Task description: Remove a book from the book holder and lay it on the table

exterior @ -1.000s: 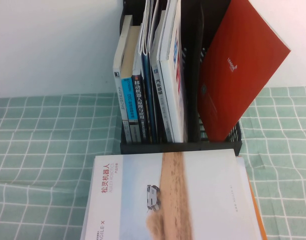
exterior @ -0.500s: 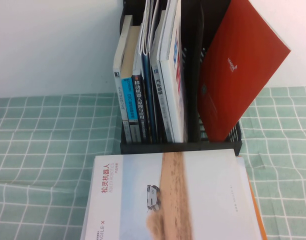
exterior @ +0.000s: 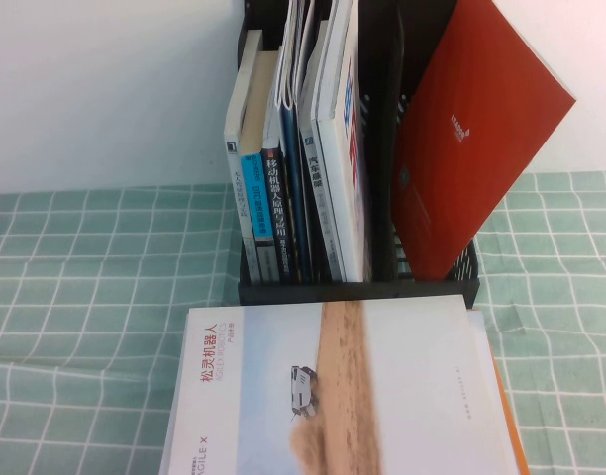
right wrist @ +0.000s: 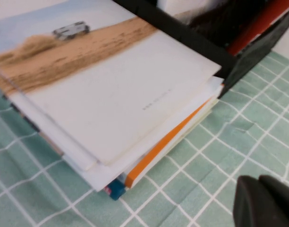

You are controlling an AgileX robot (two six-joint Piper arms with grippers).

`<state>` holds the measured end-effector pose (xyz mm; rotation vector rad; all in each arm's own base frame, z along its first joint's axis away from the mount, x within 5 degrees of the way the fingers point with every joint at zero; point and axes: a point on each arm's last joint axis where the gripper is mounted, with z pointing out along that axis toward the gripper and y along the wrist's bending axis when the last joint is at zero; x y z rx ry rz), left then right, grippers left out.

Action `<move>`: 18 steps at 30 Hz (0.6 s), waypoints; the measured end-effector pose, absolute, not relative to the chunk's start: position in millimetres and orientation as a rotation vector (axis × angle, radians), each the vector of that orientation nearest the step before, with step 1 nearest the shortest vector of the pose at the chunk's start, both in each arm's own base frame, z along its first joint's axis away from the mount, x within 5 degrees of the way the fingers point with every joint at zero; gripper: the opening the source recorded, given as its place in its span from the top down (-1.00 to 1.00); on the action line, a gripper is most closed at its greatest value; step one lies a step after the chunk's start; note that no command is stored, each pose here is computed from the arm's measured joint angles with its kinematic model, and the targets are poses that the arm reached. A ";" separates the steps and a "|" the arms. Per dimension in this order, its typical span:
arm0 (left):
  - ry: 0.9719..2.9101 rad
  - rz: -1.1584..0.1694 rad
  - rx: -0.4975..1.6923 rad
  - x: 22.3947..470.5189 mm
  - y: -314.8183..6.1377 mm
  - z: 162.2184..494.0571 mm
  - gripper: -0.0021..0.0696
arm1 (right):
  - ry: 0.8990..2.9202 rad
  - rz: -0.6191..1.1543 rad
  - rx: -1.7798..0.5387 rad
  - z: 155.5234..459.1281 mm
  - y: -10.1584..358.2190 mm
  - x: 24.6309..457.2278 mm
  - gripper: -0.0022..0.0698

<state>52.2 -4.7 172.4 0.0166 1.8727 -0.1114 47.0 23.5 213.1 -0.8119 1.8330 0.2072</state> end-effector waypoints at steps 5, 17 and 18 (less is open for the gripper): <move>1.875 -0.111 0.017 52.1 -4.7 172.2 0.95 | 1.885 0.150 -0.577 214.4 13.7 49.1 0.93; 1.877 -0.112 0.015 52.1 -4.7 172.0 0.95 | 1.856 -0.161 -0.137 181.6 -4.0 51.2 0.93; 1.877 -0.112 0.015 52.1 -4.7 172.0 0.95 | 1.853 -0.174 -0.116 177.6 -4.7 52.0 0.93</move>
